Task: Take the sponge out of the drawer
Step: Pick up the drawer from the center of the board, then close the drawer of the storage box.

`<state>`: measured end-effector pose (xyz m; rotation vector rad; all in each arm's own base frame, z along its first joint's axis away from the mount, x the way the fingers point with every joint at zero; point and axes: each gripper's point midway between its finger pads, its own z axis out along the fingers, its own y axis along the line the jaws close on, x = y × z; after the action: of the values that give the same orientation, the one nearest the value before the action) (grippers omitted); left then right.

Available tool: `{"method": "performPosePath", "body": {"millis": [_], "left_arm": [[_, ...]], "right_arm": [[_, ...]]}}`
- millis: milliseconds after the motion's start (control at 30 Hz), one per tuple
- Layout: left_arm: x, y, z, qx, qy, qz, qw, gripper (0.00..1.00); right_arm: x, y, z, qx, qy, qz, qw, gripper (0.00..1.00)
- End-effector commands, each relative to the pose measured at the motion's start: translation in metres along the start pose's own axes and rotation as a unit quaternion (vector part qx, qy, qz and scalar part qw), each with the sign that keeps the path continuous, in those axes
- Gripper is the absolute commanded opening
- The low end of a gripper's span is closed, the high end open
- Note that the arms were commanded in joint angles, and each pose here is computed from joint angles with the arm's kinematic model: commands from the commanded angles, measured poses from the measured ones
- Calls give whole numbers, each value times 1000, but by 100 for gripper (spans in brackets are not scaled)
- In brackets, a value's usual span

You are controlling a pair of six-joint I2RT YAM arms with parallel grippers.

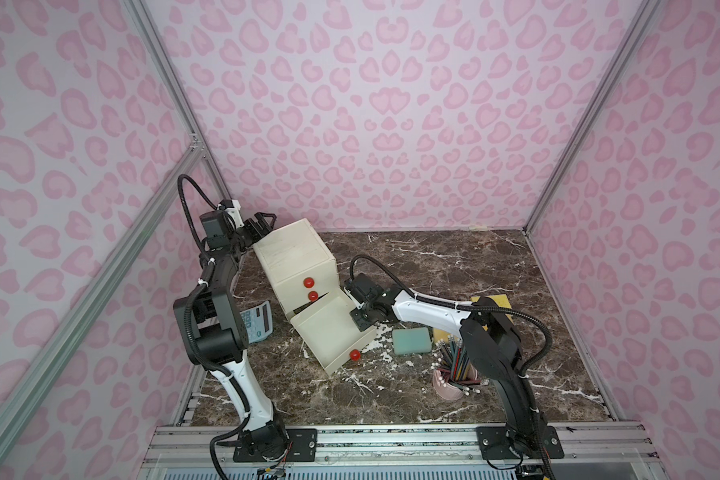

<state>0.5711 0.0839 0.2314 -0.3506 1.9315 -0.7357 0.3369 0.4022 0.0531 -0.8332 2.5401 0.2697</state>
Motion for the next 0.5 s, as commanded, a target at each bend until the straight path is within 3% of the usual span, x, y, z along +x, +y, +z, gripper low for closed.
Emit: {"method": "performPosePath", "body": {"millis": [0,167,467], "left_arm": [[19,16,0,-28,29,-15,999,98],[19,17,1,-29,29,-14,999,98],[19,17,1,-29,29,-14,999,98]], "right_arm": [[-17,13,4,-31,-30,13,999,0],[-20,22,8,-58,-29,16,998,0],[-19,2,4,-26,-30,31,999,0]]}}
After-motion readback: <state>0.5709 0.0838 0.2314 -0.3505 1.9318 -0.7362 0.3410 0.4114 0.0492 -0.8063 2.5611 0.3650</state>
